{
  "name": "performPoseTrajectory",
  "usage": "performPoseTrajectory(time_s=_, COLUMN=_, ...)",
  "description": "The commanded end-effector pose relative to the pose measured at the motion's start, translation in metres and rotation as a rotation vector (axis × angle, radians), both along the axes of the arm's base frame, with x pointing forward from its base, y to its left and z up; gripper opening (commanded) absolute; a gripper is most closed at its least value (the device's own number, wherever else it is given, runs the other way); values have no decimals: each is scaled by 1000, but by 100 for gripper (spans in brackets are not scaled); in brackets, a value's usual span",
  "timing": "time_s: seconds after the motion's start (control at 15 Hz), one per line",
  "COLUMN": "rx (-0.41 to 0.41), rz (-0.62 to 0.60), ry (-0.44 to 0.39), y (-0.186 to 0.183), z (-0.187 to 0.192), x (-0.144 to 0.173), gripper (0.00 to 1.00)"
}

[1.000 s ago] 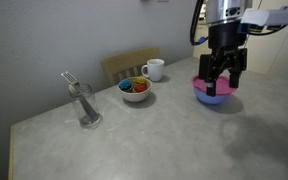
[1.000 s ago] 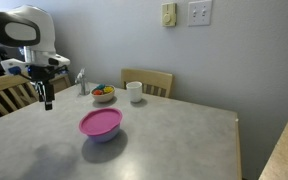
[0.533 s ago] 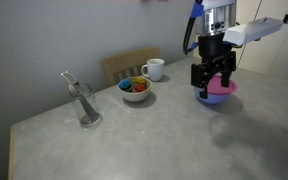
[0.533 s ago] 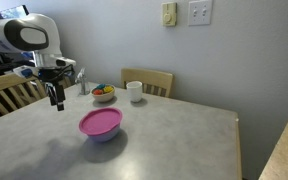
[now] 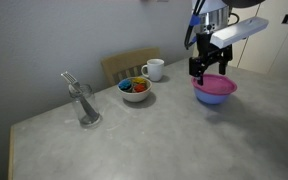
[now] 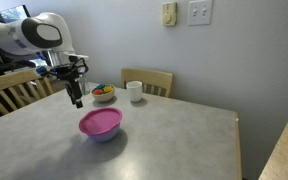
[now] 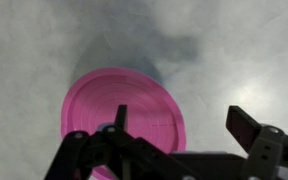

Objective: Place the lid on the bowl then put it on the table

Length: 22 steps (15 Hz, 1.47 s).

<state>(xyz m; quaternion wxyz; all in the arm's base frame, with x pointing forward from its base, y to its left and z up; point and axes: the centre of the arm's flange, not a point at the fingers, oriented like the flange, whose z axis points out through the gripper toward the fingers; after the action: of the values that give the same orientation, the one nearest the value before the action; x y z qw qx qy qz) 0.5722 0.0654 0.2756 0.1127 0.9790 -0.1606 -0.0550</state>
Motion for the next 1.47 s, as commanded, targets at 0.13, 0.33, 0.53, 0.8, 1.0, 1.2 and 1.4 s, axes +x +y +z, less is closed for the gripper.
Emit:
performPoseTrajectory(time_s=0.13, rx=-39, rz=-63, ry=35, y=-19, z=-38, x=20, gripper=95)
performPoseTrajectory(time_s=0.33, rx=-50, rz=-57, ry=48, y=-17, z=-49, x=26, gripper=90)
performPoseTrajectory(time_s=0.53, rx=-63, rz=-50, ry=51, y=-18, z=-50, x=33, gripper=88)
performPoseTrajectory(time_s=0.8, rx=-71, rz=-44, ry=51, y=-21, z=-49, x=39, gripper=56)
performPoseTrajectory(time_s=1.0, rx=-69, rz=-44, ry=48, y=-22, z=-47, x=40, gripper=34)
performPoseTrajectory(time_s=1.2, rx=-64, rz=-44, ry=48, y=-24, z=-48, x=40, gripper=15)
performPoseTrajectory(time_s=1.4, rx=-61, rz=-44, ry=48, y=-25, z=-48, x=39, gripper=0)
